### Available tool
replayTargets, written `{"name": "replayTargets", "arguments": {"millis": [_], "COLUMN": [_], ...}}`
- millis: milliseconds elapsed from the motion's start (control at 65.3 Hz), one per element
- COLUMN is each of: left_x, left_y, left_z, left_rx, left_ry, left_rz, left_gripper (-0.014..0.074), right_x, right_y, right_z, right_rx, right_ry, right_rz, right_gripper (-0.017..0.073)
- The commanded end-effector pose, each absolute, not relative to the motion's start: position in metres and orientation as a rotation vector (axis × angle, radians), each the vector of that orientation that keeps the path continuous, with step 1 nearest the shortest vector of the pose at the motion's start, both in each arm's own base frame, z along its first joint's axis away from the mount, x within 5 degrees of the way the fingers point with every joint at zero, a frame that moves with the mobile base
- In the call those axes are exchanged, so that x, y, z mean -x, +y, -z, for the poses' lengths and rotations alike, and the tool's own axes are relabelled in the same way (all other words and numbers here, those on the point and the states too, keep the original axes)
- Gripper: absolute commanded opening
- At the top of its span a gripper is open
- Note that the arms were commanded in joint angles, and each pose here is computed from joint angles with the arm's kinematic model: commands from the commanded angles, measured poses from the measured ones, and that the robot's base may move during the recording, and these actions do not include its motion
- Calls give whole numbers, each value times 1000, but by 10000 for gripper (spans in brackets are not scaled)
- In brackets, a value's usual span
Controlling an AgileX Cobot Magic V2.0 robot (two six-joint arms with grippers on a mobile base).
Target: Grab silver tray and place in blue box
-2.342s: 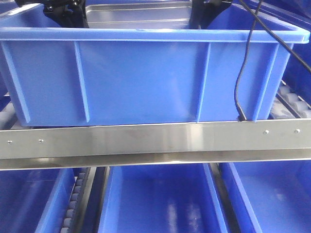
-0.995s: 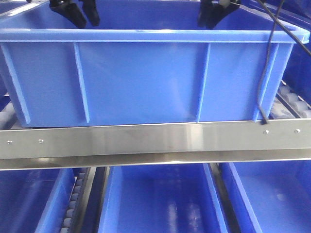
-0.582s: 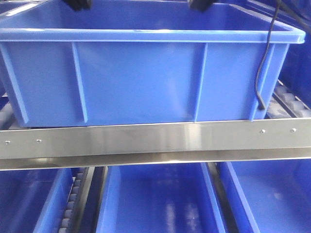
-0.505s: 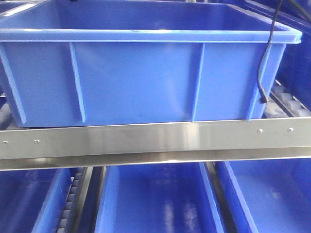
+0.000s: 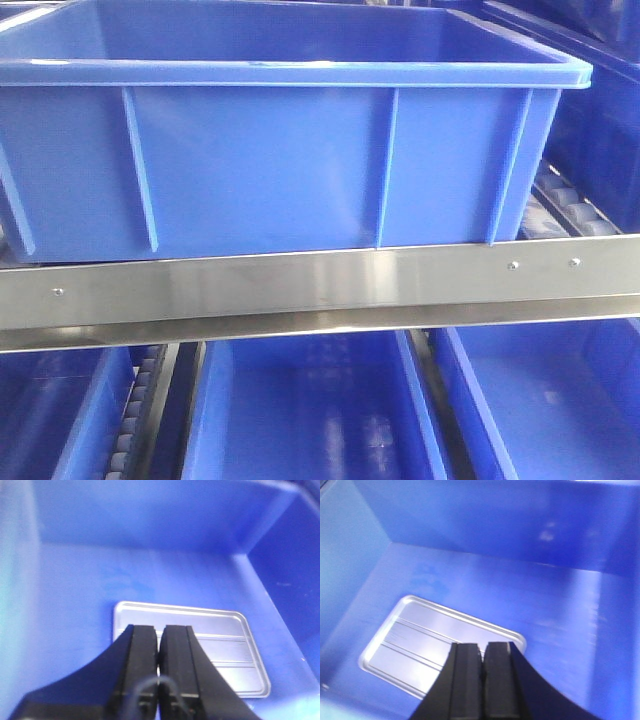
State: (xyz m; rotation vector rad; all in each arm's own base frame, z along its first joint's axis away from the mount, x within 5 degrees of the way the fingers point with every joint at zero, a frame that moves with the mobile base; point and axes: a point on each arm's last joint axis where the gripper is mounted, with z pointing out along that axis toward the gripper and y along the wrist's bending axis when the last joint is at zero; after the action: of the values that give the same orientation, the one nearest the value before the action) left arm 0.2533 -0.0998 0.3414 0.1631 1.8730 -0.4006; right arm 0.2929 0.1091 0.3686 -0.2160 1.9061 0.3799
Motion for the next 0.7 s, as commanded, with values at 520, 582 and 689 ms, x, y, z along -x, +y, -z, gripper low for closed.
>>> {"name": "replayTargets", "arguments": {"millis": [520,582,689], "left_x": [-105,-100,-98], "left_y": [-43,-41,-40], "left_z": [-296,-298,-299], "left_rx": [-196,-191,-190], "left_ry": [1485,1460,1447], "left_rz": [417,422,423], "left_gripper": [-6,-6,-6], "right_x": [-147,-144,-144], "right_y": [50,49,49], "right_z": [-313,-311,-309], "right_rx": [221,221,222], "right_ry": [1535,1533,1541], "right_rz": [-271,-271,-271], "right_gripper": [57,57,57]}}
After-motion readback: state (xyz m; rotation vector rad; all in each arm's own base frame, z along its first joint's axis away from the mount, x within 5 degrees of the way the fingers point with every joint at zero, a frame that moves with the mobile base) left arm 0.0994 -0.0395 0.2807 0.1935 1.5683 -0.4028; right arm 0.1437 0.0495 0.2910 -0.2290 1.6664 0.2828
